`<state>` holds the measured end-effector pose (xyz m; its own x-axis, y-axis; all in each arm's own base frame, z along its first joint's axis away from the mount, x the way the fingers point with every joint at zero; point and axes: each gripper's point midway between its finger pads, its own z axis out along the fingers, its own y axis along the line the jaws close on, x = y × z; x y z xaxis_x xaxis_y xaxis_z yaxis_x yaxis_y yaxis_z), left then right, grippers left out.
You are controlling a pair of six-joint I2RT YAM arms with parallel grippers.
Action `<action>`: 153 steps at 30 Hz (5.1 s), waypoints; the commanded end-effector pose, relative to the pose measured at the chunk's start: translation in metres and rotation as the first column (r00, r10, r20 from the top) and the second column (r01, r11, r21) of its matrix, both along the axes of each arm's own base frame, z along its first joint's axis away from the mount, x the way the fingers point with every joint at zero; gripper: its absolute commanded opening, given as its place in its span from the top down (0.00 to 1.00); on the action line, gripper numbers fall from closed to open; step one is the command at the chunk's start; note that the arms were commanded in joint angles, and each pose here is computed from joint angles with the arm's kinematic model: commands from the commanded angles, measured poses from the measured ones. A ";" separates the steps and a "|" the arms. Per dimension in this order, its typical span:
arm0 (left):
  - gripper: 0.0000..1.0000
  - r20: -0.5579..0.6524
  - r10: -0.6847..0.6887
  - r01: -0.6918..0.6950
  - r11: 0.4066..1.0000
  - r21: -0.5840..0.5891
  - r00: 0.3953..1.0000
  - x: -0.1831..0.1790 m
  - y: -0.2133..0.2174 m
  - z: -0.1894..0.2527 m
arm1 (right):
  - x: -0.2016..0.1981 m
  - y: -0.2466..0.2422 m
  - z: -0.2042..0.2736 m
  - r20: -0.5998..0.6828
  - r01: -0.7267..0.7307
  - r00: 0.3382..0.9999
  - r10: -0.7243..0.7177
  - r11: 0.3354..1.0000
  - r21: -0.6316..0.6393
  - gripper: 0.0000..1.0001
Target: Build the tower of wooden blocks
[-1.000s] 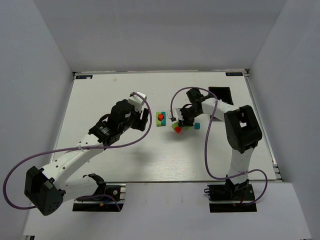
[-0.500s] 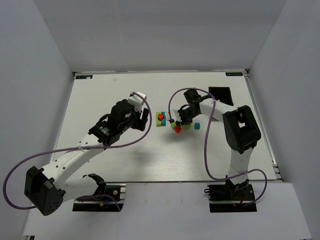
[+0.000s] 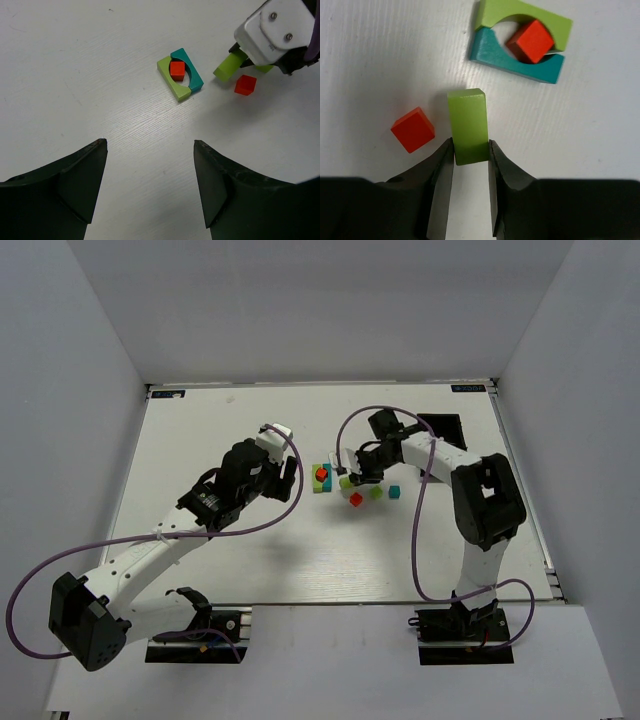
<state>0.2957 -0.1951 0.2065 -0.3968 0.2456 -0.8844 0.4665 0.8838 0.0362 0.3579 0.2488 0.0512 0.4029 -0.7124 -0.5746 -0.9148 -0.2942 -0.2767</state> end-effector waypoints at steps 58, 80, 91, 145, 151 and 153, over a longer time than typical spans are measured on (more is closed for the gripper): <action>0.20 0.031 0.036 -0.036 0.999 -0.009 0.999 0.004 0.011 0.009 | 0.030 0.081 0.027 -0.063 0.263 0.962 -0.265 0.964 -0.036 0.96; 0.20 0.031 0.036 -0.036 0.999 -0.009 0.999 0.004 0.011 0.009 | 0.029 0.086 0.018 -0.077 0.287 0.954 -0.290 0.957 -0.046 0.95; 0.20 0.031 0.036 -0.036 0.999 -0.009 0.999 0.004 0.011 0.009 | 0.031 0.085 0.016 -0.070 0.300 0.950 -0.304 0.952 -0.055 0.94; 0.20 0.021 0.028 -0.027 1.000 -0.006 0.999 0.003 0.010 0.005 | 0.024 0.097 0.040 -0.102 0.317 0.945 -0.310 0.947 0.059 0.25; 0.20 0.021 0.028 -0.027 1.000 -0.006 0.999 0.003 0.010 0.005 | 0.024 0.097 0.035 -0.118 0.329 0.940 -0.321 0.943 0.056 0.28; 0.20 0.021 0.028 -0.027 1.000 -0.006 0.999 0.003 0.010 0.005 | 0.025 0.098 0.035 -0.119 0.332 0.939 -0.324 0.941 0.058 0.28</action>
<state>0.3005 -0.1863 0.2053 -0.4027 0.2395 -0.8834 0.4354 0.8991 0.0452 0.3804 0.3376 0.0670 0.0713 -0.7830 -0.6179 -0.9859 0.0385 -0.1626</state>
